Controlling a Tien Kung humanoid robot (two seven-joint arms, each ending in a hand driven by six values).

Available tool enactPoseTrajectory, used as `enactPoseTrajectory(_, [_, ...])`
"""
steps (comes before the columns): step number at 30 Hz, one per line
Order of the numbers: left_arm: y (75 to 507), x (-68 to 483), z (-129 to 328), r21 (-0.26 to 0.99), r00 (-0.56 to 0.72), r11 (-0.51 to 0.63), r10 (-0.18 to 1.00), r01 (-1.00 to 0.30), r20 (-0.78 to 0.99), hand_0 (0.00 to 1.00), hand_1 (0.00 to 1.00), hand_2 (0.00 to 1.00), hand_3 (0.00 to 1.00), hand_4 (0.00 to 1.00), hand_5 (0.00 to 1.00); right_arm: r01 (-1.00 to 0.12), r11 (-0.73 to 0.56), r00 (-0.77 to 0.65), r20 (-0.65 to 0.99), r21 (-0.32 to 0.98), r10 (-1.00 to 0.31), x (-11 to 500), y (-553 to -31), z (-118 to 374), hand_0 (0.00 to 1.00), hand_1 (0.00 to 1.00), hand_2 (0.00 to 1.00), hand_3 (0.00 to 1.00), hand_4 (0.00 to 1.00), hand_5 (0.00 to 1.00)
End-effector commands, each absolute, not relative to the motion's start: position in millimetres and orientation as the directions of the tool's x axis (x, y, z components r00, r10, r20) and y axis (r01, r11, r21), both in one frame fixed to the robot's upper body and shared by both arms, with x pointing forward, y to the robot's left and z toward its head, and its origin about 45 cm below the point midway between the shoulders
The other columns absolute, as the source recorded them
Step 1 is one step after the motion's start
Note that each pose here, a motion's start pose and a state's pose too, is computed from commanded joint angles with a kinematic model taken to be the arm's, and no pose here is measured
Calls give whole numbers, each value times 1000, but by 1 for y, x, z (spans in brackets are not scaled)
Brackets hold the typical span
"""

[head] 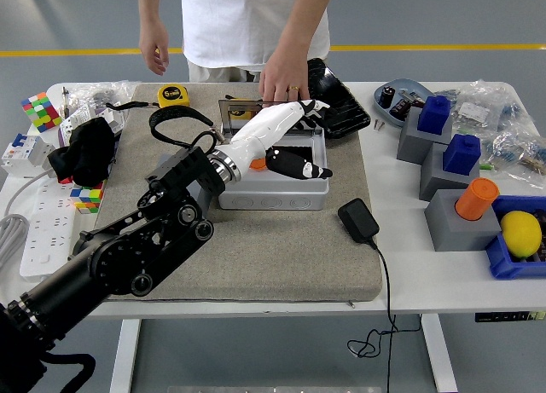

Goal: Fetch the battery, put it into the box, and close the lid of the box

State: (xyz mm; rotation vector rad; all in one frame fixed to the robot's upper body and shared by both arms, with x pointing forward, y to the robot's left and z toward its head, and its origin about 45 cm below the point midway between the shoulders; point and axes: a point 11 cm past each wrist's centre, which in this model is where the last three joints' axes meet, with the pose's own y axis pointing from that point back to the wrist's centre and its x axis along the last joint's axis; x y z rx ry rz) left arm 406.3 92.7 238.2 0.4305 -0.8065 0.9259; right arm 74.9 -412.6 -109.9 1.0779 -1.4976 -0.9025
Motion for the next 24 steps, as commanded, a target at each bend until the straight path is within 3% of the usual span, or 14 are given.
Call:
enactPoseTrajectory(1, [100, 405, 238, -6, 341, 537, 544, -844, 767, 552, 629, 630, 700, 998, 294, -172, 314, -63, 308, 934, -949, 75, -413, -110, 641, 635, 668, 585, 998, 566])
enactPoseTrajectory(15, [195, 391, 217, 32, 265, 374, 591, -927, 762, 598, 669, 651, 701, 998, 334, -175, 319, -73, 311, 931, -948, 76, -415, -109, 642, 636, 668, 584, 998, 565])
enactPoseTrajectory(24, [203, 384, 200, 93, 303, 364, 577, -927, 758, 585, 654, 643, 700, 998, 329, -181, 319, -74, 311, 930, -948, 78, -415, -108, 642, 635, 668, 585, 998, 565])
